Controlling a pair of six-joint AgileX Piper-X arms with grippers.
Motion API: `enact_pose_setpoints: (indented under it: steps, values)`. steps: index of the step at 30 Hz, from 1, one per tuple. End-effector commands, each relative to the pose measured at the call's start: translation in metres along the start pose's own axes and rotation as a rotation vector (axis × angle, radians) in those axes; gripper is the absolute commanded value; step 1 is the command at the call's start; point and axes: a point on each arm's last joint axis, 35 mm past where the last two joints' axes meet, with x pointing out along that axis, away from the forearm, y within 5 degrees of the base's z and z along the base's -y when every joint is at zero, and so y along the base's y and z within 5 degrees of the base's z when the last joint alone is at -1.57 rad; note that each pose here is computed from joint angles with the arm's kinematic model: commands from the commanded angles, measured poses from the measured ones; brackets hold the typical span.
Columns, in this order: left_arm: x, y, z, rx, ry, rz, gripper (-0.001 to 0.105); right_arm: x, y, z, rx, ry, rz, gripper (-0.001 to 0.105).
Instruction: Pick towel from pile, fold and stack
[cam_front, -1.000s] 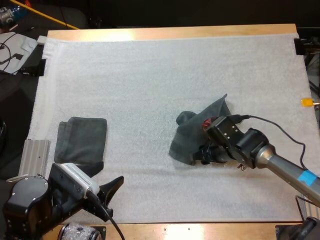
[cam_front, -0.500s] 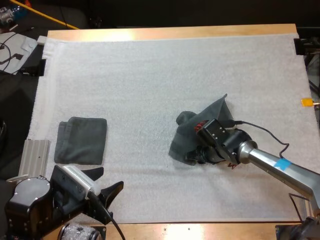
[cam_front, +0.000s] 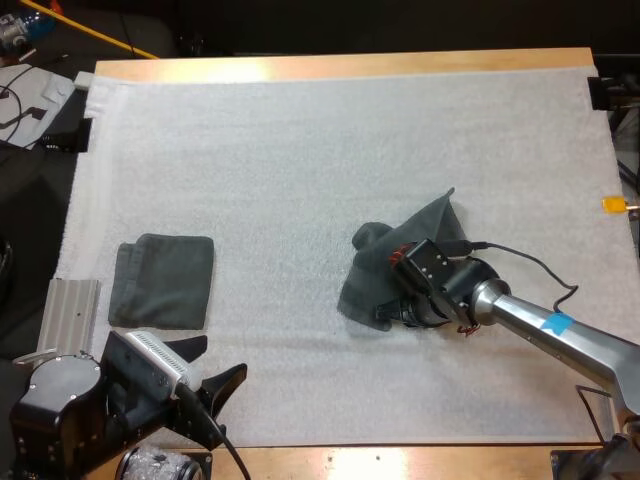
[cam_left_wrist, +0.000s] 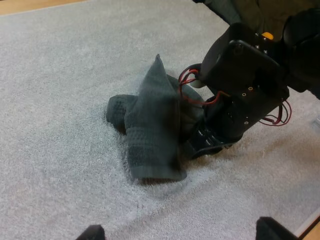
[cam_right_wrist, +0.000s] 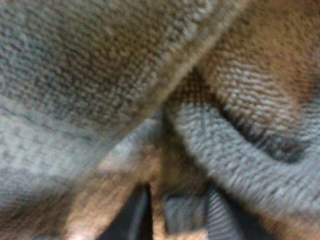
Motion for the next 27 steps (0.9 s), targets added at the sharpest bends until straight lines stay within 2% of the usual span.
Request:
enact_pose_setpoints:
  steps: [1,9,11,18,23,27]
  values:
    - [0.0,-0.001,0.0,-0.001,0.009,-0.009,0.059,-0.001,-0.003,-0.001,-0.011,0.008,-0.032,0.0]
    - [-0.001,-0.001,0.0,0.007,0.008,-0.013,0.059,-0.047,-0.006,0.005,-0.099,-0.12,-0.102,0.0]
    - [-0.001,-0.001,0.0,0.01,0.0,-0.009,0.059,-0.042,-0.005,0.003,-0.104,-0.098,-0.104,0.0]
    - [-0.001,-0.001,0.0,0.011,0.001,-0.012,0.059,-0.129,-0.002,0.028,-0.263,-0.302,-0.175,0.0]
    - [-0.001,-0.001,0.0,0.01,-0.001,-0.011,0.059,-0.186,0.0,0.049,-0.257,-0.474,-0.182,0.0]
    - [-0.001,-0.001,0.0,0.012,-0.002,-0.011,0.059,-0.214,0.002,0.062,-0.237,-0.562,-0.164,0.0]
